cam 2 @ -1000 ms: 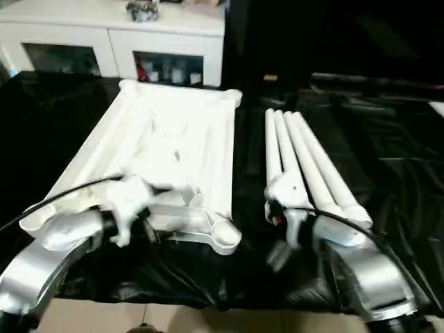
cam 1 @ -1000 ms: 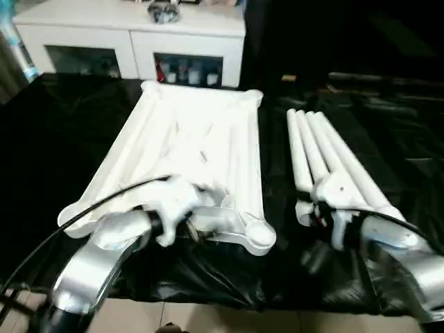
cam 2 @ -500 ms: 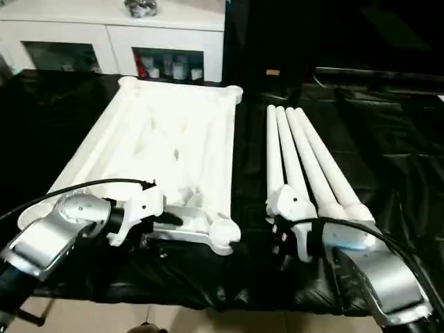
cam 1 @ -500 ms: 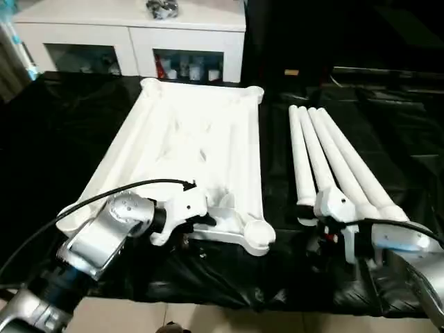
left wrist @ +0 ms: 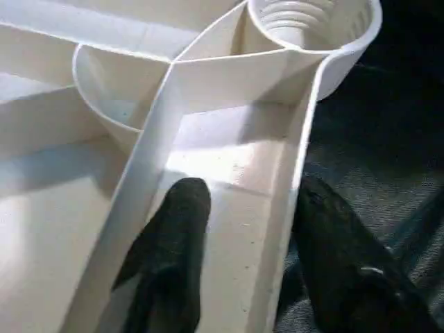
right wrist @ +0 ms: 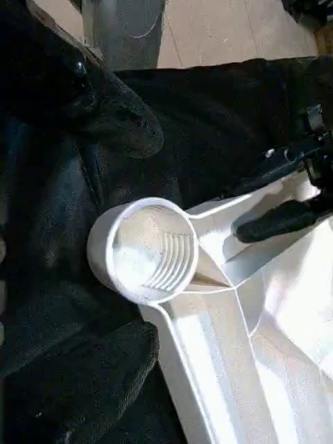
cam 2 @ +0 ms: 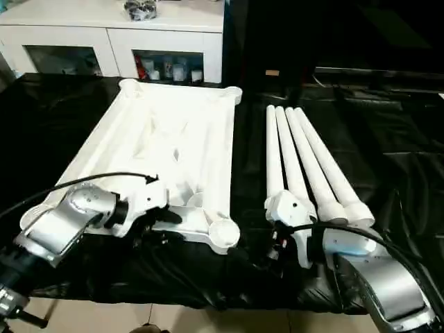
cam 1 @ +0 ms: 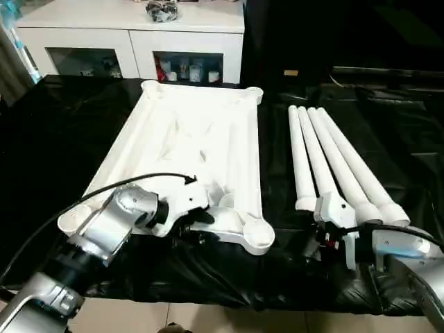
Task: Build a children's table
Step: Move table base
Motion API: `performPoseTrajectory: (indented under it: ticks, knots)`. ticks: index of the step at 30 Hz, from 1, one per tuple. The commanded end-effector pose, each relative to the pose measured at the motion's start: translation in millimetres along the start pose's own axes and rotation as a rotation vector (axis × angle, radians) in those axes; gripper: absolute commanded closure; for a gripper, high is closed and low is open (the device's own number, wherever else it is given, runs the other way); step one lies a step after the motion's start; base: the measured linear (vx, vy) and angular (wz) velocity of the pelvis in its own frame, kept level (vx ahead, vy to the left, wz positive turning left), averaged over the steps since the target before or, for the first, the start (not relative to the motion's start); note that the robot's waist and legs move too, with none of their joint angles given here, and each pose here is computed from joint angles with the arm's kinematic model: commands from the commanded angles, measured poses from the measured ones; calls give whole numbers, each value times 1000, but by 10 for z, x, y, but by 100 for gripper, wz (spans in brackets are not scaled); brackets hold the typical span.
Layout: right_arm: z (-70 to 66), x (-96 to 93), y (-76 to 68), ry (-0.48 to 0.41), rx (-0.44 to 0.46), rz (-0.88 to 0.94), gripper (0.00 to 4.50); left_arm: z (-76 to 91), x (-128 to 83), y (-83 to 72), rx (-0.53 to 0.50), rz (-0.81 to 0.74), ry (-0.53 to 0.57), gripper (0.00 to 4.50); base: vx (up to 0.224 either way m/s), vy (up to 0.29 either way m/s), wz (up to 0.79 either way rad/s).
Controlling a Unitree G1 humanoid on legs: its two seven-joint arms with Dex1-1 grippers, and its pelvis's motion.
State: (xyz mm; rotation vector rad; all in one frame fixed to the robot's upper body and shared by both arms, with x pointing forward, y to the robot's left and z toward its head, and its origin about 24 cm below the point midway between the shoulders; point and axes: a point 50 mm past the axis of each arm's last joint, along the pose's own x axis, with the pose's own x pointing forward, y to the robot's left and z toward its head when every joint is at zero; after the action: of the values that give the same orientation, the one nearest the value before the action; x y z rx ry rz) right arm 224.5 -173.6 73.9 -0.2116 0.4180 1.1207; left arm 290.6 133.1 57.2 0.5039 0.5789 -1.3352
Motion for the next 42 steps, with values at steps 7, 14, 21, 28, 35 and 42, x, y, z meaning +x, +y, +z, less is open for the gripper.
performPoseTrajectory:
  ticks: [7, 14, 21, 28, 35, 42]
  knots:
    - [7, 10, -10, 1, -14, -11, 24, -3, -10, 40, 15, 38, 41, 339, 0, 0, 0]
    - [14, 25, -3, -5, -12, -6, 24, -19, 23, 1, -8, 29, 45, 392, 0, 0, 0]
    - [21, 19, -3, -8, -10, -3, 24, -32, 23, -3, -25, 88, 73, 441, 0, 0, 0]
    - [20, 9, -4, -7, -14, -12, 24, 12, 130, -172, -64, 158, 12, 449, 0, 0, 0]
    - [31, 12, -33, -3, -17, -15, 24, 71, 240, -262, -59, 176, -37, 449, 0, 0, 0]
    - [58, 13, -71, -11, -23, -35, 24, 72, 203, -210, -26, 234, -41, 421, 0, 0, 0]
